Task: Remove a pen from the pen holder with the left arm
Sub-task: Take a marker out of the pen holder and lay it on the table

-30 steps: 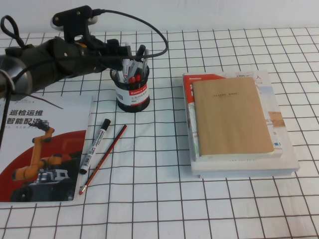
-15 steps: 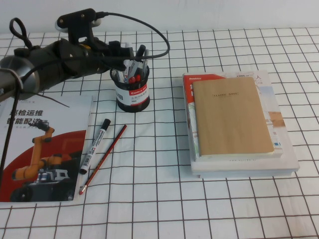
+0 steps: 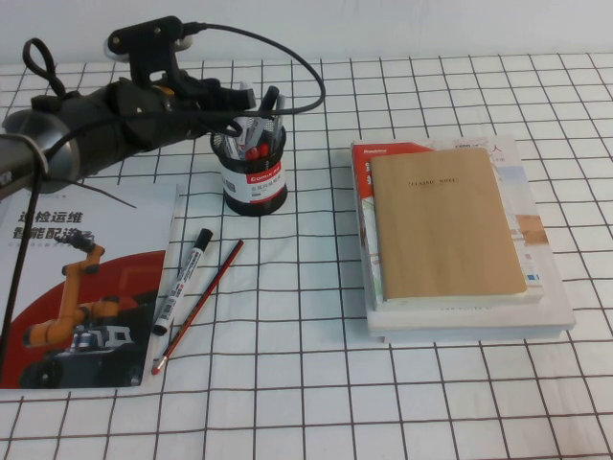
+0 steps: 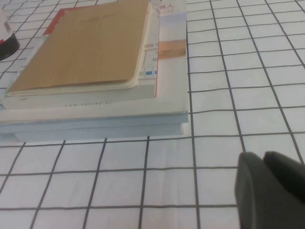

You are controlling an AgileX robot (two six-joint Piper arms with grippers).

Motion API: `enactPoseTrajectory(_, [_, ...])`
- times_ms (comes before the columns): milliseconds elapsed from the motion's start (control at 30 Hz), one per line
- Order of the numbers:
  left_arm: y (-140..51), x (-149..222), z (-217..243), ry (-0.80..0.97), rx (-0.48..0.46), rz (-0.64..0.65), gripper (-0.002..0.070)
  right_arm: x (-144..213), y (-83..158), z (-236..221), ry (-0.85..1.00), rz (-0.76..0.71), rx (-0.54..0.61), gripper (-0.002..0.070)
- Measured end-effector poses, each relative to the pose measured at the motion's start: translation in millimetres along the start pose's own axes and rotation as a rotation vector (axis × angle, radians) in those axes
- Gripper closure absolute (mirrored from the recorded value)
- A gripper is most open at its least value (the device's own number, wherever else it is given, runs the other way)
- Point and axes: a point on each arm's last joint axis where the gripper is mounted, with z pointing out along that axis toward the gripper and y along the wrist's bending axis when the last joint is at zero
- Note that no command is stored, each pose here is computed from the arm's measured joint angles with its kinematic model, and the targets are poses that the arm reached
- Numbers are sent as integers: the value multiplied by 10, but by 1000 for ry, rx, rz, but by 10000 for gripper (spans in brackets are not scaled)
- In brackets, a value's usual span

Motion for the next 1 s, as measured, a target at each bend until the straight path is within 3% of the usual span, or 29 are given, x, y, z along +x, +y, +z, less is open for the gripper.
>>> enactPoseTrajectory(633, [-1, -16, -7, -11, -1, -9, 556, 0, 0, 0, 0, 0, 0, 691])
enactPoseTrajectory(1000, [-124, -333, -388, -73, 38, 40, 556, 0, 0, 0, 0, 0, 0, 691])
